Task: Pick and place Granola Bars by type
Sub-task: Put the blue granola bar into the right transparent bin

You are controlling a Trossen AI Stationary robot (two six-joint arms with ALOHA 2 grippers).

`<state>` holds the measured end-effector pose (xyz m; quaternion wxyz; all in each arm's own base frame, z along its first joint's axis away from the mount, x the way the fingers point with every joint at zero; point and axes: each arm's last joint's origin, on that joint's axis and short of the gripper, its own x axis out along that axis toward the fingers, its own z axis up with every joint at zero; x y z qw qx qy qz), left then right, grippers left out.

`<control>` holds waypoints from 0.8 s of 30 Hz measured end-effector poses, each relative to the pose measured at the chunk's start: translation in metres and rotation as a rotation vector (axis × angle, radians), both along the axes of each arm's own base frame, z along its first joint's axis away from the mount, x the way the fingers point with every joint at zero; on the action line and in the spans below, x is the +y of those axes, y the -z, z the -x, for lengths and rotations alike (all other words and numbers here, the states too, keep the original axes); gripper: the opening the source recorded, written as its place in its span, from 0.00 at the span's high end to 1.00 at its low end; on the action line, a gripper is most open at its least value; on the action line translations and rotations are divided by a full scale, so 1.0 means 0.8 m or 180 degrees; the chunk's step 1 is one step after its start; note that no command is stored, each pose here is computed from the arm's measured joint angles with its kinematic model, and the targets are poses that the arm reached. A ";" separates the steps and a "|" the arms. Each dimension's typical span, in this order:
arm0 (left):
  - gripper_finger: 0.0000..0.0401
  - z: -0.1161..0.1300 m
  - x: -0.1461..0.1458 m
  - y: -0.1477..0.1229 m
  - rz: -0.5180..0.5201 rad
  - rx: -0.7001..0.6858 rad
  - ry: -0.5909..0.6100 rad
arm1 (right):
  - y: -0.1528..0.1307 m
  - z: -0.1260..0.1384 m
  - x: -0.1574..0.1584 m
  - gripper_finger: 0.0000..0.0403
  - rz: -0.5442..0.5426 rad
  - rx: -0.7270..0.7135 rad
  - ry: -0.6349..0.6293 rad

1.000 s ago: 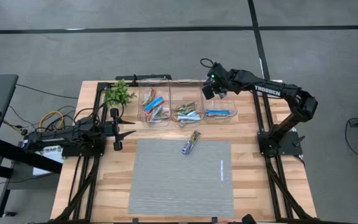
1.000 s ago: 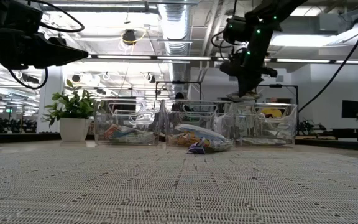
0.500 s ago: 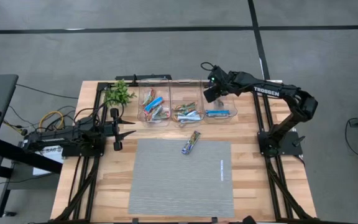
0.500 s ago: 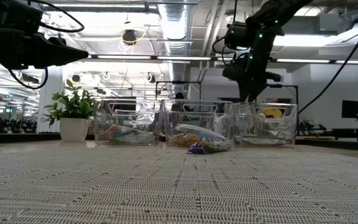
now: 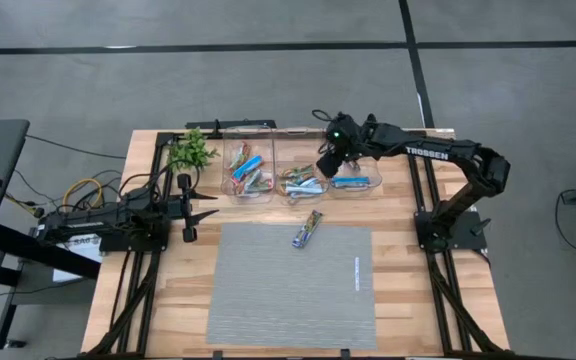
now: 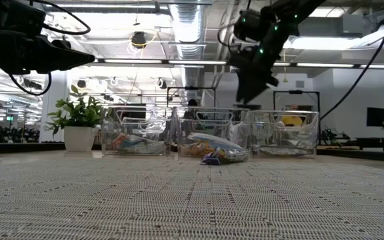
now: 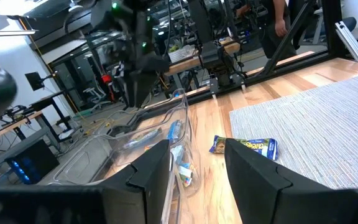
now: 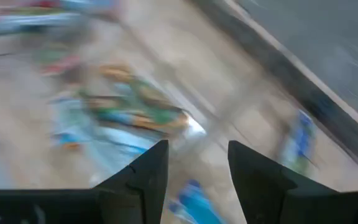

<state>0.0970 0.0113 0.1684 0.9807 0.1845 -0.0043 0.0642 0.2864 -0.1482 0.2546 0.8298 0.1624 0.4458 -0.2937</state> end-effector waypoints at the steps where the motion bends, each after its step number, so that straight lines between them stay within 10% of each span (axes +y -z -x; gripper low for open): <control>1: 0.63 0.000 0.000 0.000 -0.0001 0.0001 0.0001 | -0.003 -0.004 0.006 0.61 0.0022 -0.0064 -0.0175; 14: 0.63 0.000 0.000 0.000 -0.0001 0.0002 0.0001 | -0.031 -0.041 0.089 0.59 0.0636 -0.0264 -0.2877; 24: 0.63 0.000 0.000 0.000 -0.0001 0.0001 0.0001 | -0.023 -0.044 0.125 0.50 0.1121 0.0207 -0.3703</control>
